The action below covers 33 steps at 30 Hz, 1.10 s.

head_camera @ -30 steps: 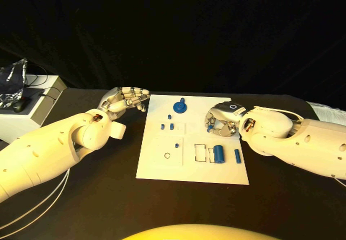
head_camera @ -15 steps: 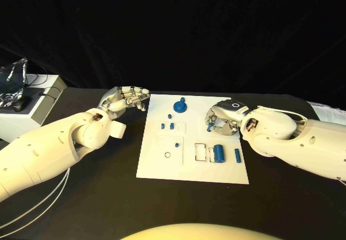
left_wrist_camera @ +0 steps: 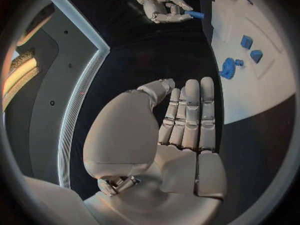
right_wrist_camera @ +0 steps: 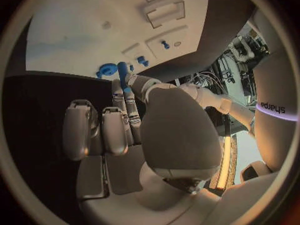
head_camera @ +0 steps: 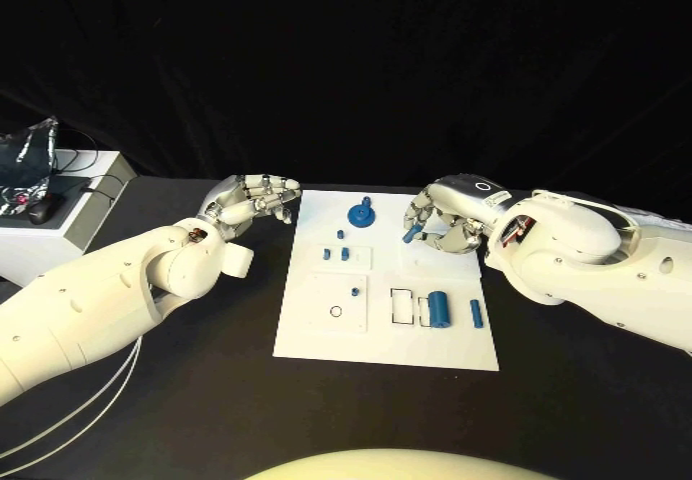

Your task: Assemble the parts on the task board

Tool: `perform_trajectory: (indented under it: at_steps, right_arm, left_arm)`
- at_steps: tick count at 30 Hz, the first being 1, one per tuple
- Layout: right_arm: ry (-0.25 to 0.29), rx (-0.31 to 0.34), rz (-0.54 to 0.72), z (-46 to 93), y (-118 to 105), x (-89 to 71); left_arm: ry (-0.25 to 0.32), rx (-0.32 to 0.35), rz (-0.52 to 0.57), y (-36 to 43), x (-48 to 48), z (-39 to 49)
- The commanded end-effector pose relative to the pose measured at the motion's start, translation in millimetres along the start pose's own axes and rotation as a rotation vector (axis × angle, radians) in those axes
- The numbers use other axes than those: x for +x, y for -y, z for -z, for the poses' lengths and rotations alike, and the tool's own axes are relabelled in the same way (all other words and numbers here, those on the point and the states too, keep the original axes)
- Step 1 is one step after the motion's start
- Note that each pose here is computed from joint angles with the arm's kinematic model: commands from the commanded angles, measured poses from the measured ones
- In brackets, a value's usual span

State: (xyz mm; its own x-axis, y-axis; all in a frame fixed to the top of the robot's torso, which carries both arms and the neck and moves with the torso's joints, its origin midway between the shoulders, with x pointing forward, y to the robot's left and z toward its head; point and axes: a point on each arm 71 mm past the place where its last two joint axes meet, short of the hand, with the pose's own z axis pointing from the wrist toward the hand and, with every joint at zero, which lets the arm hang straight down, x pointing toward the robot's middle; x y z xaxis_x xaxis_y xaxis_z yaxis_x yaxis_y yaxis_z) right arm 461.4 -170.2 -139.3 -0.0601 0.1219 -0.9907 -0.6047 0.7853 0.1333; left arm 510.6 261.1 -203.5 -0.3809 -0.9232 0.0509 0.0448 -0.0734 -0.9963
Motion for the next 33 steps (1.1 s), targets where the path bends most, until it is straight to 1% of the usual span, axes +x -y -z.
perform_trajectory:
  at_steps: [1,4,7,12,19,22,26,33]
  right_arm:
    - [-0.006,-0.026,-0.056,-1.1,-13,-0.1]
    - [-0.001,-0.076,-0.053,-3.7,-31,2.9]
    - [0.0,-0.121,-0.047,-6.2,-48,10.1]
    - [-0.014,-0.185,-0.042,-9.8,-73,28.1]
    - [-0.044,-0.258,-0.064,-9.2,-102,53.6]
    - [-0.058,-0.264,-0.067,-9.7,-106,61.4]
    - [-0.074,-0.252,-0.071,-10.6,-105,71.7]
    - [-0.087,-0.262,-0.09,-10.7,-113,82.5]
  left_arm:
    - [-0.006,0.007,0.008,0.6,1.9,-1.0]
    - [-0.007,0.008,0.009,0.4,2.5,-1.4]
    - [-0.009,0.008,0.011,0.1,3.3,-1.9]
    - [-0.012,0.008,0.014,-0.2,5.0,-2.8]
    - [-0.014,0.008,0.016,-0.7,6.1,-3.5]
    - [-0.015,0.008,0.017,-0.8,6.6,-3.7]
    - [-0.017,0.008,0.018,-1.0,7.0,-4.0]
    - [-0.018,0.008,0.019,-1.3,7.3,-4.2]
